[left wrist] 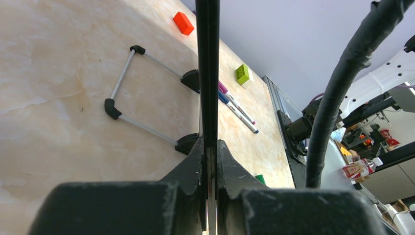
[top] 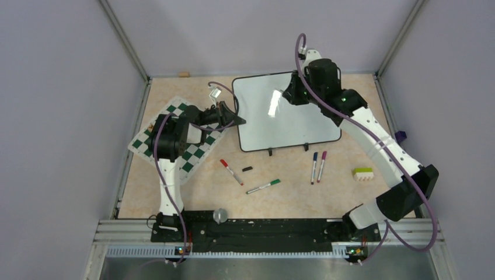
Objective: Write a sentence on the whiteboard
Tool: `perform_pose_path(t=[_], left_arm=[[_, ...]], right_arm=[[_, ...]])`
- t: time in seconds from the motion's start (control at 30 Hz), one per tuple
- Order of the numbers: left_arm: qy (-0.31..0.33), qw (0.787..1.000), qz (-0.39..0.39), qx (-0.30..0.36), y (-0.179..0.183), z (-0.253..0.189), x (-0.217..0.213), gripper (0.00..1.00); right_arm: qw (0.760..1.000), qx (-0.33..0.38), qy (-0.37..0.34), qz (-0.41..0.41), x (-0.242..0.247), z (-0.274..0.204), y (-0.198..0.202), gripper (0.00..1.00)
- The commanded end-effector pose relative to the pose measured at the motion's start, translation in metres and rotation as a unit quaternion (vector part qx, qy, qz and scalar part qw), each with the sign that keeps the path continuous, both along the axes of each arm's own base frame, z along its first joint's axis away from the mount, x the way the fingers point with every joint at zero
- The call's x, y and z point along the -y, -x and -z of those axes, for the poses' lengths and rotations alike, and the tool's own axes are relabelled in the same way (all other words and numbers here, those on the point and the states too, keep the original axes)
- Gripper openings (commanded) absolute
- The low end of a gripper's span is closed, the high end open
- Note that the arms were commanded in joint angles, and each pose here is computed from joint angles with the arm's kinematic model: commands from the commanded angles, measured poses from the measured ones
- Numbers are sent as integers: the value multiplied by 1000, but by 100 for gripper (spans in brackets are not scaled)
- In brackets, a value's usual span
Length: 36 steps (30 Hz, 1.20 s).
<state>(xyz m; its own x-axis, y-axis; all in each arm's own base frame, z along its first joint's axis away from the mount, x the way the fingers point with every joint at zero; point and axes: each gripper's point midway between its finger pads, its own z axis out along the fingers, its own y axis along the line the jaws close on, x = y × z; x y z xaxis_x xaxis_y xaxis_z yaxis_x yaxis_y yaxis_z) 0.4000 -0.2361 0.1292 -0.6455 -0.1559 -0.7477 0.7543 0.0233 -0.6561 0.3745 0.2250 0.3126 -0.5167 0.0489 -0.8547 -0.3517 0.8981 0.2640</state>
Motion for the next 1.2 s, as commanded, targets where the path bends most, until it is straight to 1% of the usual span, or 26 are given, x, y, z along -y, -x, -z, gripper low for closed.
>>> perform_pose_path(t=[0.0, 0.23, 0.47, 0.53, 0.7, 0.83, 0.93, 0.97, 1.1, 1.17], left_arm=[[-7, 998, 43, 41, 18, -1, 12, 0], [0, 999, 27, 35, 17, -6, 11, 0], [1, 999, 27, 28, 19, -7, 11, 0], [1, 999, 26, 26, 20, -8, 11, 0], [12, 1000, -7, 25, 19, -12, 10, 0], [10, 999, -11, 30, 20, -9, 10, 0], [15, 997, -55, 44, 18, -8, 7, 0], [15, 997, -57, 43, 17, -8, 7, 0], [13, 999, -21, 25, 17, -7, 10, 0], [14, 999, -18, 26, 17, -9, 11, 0]], right_arm=[[999, 51, 1, -10, -12, -31, -3, 0], [998, 58, 10, -13, -13, -35, -2, 0], [998, 61, 19, -12, -16, -35, -3, 0], [998, 59, 27, -2, -17, -34, -6, 0], [998, 60, 32, 5, -24, -38, -12, 0], [998, 62, 27, 3, -30, -41, -14, 0], [998, 61, 22, 2, -32, -41, -14, 0], [998, 61, 22, 2, -32, -42, -14, 0], [998, 61, 21, 5, -32, -42, -15, 0], [998, 60, 20, 5, -33, -41, -16, 0]])
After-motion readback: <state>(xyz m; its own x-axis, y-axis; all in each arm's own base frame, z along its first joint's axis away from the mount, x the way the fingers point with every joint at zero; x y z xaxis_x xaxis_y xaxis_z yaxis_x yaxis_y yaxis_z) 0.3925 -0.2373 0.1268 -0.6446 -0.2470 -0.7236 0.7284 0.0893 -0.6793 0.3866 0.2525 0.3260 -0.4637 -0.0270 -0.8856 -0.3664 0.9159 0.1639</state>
